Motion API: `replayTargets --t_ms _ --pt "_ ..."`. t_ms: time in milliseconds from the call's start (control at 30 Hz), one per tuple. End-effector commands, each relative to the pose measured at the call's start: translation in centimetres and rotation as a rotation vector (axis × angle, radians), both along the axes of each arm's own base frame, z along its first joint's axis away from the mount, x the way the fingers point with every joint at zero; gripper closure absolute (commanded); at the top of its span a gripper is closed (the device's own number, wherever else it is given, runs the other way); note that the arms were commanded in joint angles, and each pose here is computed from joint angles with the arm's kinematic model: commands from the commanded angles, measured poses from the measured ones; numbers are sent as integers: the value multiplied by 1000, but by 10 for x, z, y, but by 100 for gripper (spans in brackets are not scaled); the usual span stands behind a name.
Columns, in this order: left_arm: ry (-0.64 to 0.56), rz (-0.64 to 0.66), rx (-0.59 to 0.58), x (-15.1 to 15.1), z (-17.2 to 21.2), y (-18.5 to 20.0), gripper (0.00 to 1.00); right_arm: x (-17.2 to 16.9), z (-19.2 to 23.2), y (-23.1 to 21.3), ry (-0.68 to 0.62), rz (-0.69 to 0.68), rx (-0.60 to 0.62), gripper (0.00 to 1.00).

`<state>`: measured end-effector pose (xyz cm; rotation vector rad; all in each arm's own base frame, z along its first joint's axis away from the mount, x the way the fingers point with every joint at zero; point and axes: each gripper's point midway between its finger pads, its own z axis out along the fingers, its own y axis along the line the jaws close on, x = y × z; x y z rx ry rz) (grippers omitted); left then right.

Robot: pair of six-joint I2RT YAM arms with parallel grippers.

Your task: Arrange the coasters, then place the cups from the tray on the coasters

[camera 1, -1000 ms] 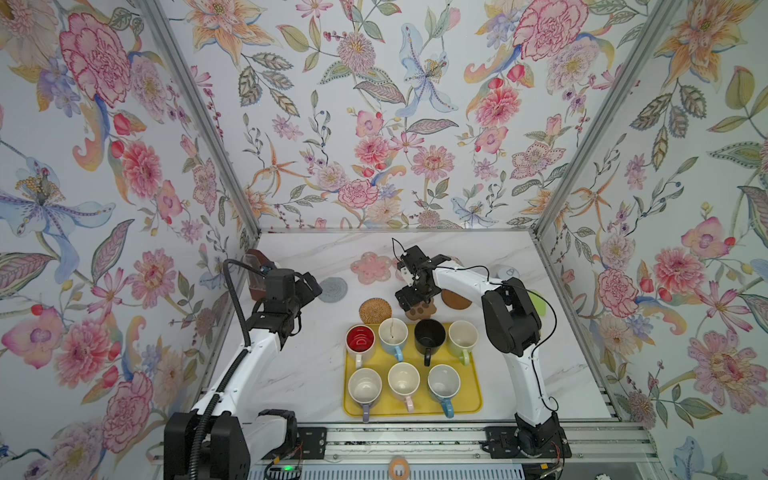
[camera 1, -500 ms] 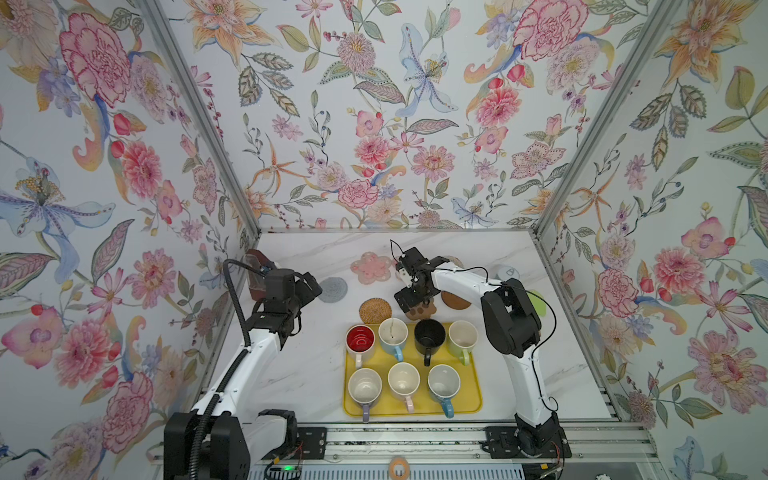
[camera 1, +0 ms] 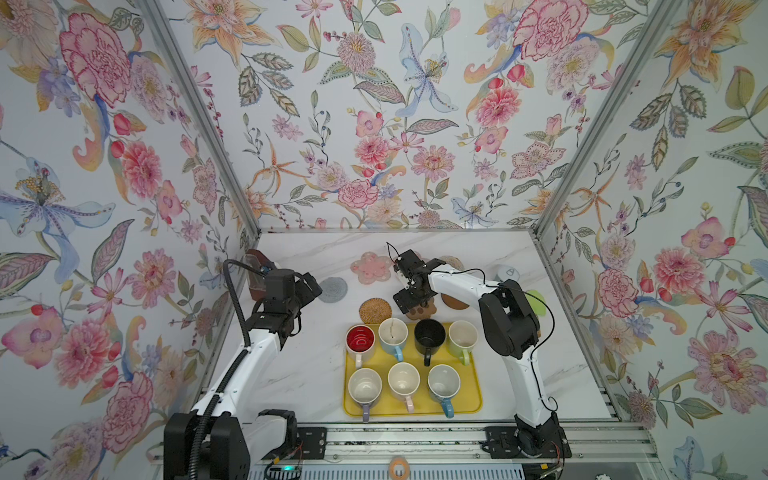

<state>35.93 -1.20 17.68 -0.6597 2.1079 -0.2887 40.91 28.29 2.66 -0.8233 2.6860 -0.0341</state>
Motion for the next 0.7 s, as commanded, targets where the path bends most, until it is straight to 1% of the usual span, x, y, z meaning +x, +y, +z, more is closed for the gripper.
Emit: replayTargets --t_ms 0,200,433,533,667 --pt "-25 10 1 0 14 5 1 1 -21 -19 16 -76 -83 7" --pt "-26 9 3 0 15 5 1 14 -21 -22 6 -148 -58 9" --pt "-25 12 1 0 14 6 1 28 -22 -32 11 -264 -12 12" --pt "-24 11 -1 0 13 5 1 31 -23 -36 14 -291 -4 12" --pt "-24 10 0 2 13 5 1 33 -20 -34 14 -293 12 12"
